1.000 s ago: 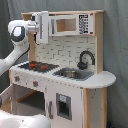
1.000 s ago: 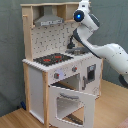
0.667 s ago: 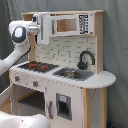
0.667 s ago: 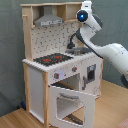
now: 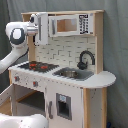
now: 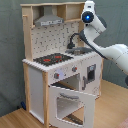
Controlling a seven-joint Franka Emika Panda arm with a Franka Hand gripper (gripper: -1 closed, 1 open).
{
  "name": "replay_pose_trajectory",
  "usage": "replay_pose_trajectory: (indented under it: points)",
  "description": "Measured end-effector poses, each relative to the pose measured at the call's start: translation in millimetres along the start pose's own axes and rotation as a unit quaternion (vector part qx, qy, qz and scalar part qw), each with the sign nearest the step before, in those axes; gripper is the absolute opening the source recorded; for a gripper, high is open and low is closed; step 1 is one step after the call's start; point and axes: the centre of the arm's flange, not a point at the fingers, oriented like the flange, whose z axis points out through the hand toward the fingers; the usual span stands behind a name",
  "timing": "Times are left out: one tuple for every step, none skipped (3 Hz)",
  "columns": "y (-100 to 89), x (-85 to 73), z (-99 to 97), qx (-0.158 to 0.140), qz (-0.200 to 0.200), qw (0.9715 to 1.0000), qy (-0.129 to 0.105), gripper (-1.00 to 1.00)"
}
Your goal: Play with the kitchen
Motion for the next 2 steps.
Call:
replay_pose_trajectory:
  points:
    - [0.0,0.2,-0.2,0.0,0.0,1.0,0.001,1.0]
    - [-4.6,3.1,-2.6,0.002,-0.003,0.9998,0.018,1.0]
